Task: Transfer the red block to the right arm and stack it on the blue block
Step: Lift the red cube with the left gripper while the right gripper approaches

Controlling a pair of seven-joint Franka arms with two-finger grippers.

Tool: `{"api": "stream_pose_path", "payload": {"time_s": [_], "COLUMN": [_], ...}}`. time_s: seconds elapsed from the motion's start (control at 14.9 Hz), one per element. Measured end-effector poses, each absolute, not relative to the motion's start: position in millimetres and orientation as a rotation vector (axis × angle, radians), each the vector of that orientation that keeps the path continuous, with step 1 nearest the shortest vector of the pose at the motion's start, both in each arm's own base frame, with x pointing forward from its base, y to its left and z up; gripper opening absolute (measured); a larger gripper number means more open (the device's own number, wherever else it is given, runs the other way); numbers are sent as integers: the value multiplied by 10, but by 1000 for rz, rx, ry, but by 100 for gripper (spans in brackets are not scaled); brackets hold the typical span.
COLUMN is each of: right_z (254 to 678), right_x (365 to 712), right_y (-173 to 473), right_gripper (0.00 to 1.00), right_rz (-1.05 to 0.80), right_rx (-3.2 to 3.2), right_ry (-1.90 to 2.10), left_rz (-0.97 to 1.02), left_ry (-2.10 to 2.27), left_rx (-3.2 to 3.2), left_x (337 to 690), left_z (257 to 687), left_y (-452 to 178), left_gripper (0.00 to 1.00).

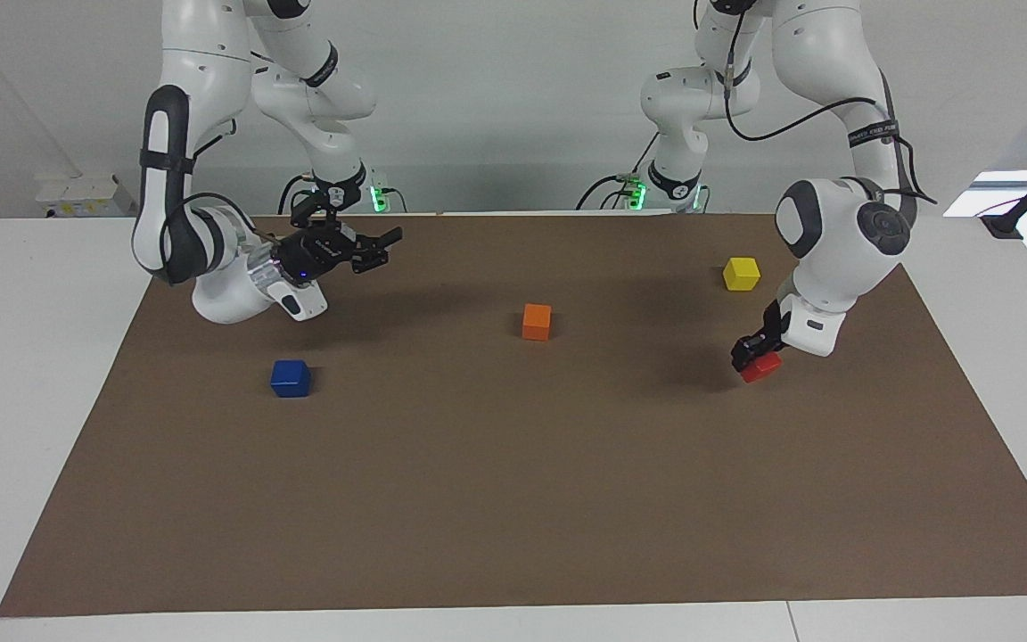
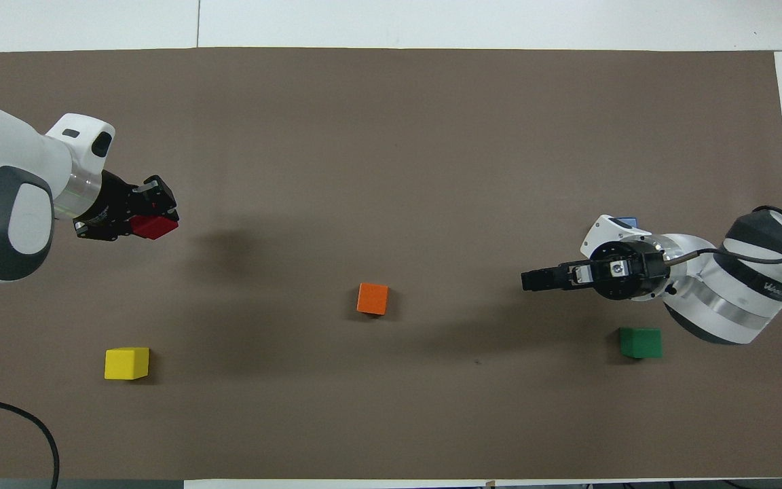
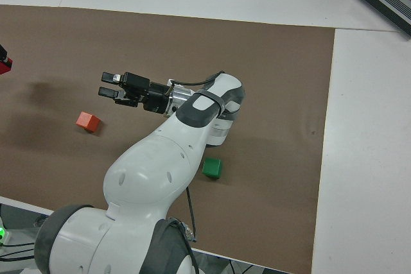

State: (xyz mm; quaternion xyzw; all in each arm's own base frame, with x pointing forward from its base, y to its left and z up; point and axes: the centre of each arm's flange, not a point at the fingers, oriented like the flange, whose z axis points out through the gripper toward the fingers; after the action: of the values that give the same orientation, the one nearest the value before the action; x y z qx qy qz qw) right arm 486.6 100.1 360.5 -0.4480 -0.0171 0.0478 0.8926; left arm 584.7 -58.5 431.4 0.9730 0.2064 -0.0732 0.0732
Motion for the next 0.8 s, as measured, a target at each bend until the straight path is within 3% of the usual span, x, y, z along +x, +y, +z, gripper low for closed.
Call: {"api": "stream_pose_path", "payload": {"time_s": [0.47,0.8], "right_z": [3518,3477], "right_x": [4933,4913], "right_y": [1565,2019], "right_gripper": [100,100], "right_rz": [29,-16], "right_rx": [-835,-870], "right_ry": [2,9], "left_rz": [-359,-554], "left_ry": [1088,1501], "left_rx": [2555,2231], "left_x": [5317,5013], "left_z": [5430,5774], "left_y": [-1169,-2113], "left_gripper": [54,54]}}
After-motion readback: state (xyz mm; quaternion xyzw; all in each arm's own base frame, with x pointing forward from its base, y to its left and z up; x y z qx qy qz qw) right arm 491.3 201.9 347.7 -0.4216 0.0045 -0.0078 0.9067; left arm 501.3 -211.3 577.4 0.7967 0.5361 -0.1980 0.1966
